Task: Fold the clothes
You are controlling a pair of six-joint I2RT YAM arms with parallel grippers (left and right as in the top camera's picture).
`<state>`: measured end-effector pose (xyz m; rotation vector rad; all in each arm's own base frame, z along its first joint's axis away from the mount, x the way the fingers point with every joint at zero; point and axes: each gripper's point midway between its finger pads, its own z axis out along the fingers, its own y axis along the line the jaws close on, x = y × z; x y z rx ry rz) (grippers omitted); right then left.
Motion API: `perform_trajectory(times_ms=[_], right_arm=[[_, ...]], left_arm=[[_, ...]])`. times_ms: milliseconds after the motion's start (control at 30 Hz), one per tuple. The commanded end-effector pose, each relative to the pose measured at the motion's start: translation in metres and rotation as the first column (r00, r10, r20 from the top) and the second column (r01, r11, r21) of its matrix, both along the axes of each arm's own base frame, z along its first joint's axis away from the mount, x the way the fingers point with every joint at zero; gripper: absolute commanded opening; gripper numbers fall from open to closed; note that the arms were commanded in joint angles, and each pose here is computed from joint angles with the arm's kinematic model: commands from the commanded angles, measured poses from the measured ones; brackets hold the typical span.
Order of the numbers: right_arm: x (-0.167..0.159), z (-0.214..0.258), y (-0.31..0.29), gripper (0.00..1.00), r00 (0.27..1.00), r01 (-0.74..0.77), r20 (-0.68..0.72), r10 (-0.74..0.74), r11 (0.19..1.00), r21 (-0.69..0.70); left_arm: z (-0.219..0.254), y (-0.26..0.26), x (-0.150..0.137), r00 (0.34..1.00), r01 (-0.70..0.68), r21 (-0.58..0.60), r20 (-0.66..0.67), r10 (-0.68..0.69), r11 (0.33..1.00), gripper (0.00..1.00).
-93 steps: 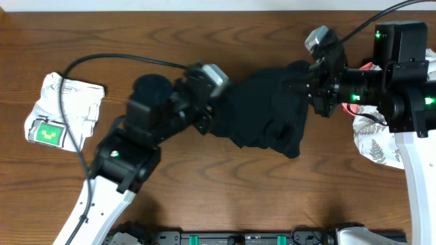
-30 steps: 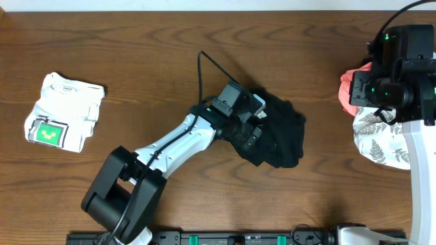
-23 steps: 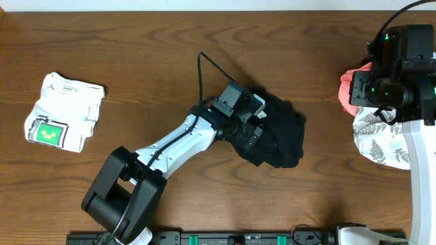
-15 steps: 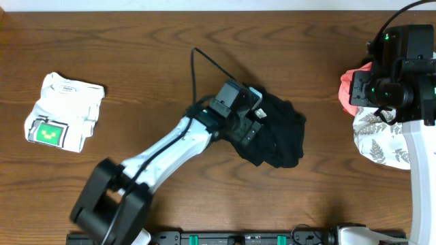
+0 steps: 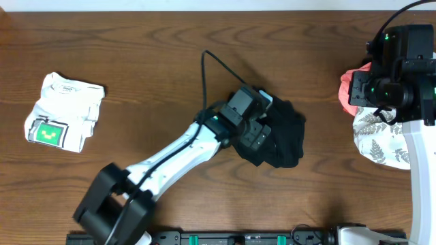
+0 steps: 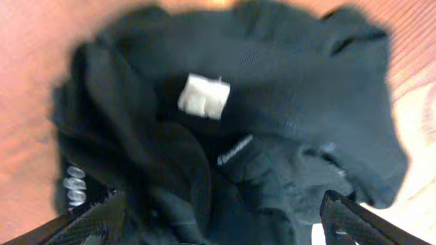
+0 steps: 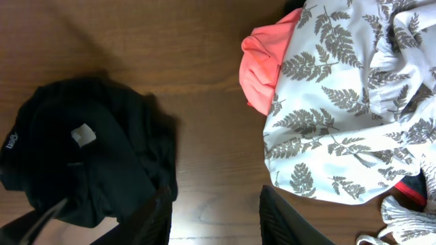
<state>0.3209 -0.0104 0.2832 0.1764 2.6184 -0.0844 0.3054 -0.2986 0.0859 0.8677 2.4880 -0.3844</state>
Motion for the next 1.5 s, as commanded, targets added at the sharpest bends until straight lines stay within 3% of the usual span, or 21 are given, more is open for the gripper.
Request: perform_trajectory(times_ms=[0,133,167,200,233,267,400,600,733,833,1000,1100,1167,1300,1467], right_arm=[[0.002,0.003,-0.001,0.4,1.0,0.019,0.008,-0.019,1.0,0.014],[0.002,0.003,0.001,0.4,1.0,0.015,0.009,-0.015,1.0,0.021],[0.002,0.003,0.001,0.39,1.0,0.014,0.009,-0.014,1.0,0.023],[0.002,0.003,0.001,0.39,1.0,0.014,0.009,-0.014,1.0,0.023],[0.002,0.003,0.001,0.36,1.0,0.014,0.008,-0.014,1.0,0.023],[0.002,0.003,0.001,0.33,1.0,0.014,0.008,-0.014,1.0,0.023],[0.002,0.003,0.001,0.29,1.0,0.014,0.008,-0.014,1.0,0.023],[0.002,0.003,0.001,0.25,1.0,0.014,0.008,-0.014,1.0,0.023],[0.002,0.003,0.001,0.23,1.0,0.014,0.009,-0.014,1.0,0.023],[0.002,0.003,0.001,0.22,1.0,0.014,0.009,-0.014,1.0,0.023],[0.001,0.001,0.016,0.21,0.999,-0.045,0.0,0.046,0.995,0.088],[-0.008,0.0,0.055,0.21,0.972,-0.229,-0.002,0.236,0.943,0.243],[-0.014,-0.002,0.068,0.21,0.96,-0.259,-0.018,0.278,0.915,0.308],[-0.021,-0.012,0.079,0.21,0.94,-0.301,-0.062,0.336,0.901,0.313],[-0.035,-0.036,0.112,0.22,0.856,-0.453,-0.108,0.505,0.835,0.311]], left_arm=[[-0.015,0.005,0.003,0.997,-0.065,0.024,-0.044,0.066,0.998,0.92],[-0.029,0.005,0.001,0.996,-0.061,0.047,-0.069,0.064,0.997,0.92],[-0.03,0.005,0.0,0.995,-0.061,0.047,-0.072,0.064,0.997,0.88],[-0.031,0.005,0.0,0.995,-0.06,0.048,-0.073,0.063,0.997,0.77],[-0.031,0.005,0.0,0.995,-0.06,0.047,-0.071,0.063,0.997,0.45],[-0.03,0.004,0.001,0.996,-0.06,0.045,-0.069,0.063,0.997,0.21],[-0.029,0.003,0.003,0.996,-0.06,0.037,-0.062,0.063,0.997,0.07],[0.017,0.004,0.014,0.996,-0.074,-0.007,0.05,0.075,0.997,0.06],[0.106,0.019,0.035,0.954,-0.116,-0.046,0.274,0.124,0.992,0.06],[0.189,0.037,0.044,0.883,-0.161,-0.152,0.419,0.211,0.975,0.05],[0.283,0.061,0.033,0.796,-0.148,-0.316,0.523,0.303,0.937,0.06],[0.309,0.079,0.031,0.734,-0.178,-0.33,0.583,0.348,0.927,0.06],[0.318,0.093,0.035,0.681,-0.223,-0.304,0.632,0.371,0.926,0.06],[0.325,0.104,0.043,0.627,-0.259,-0.269,0.684,0.373,0.928,0.06],[0.335,0.108,0.047,0.598,-0.263,-0.302,0.695,0.4,0.916,0.06]])
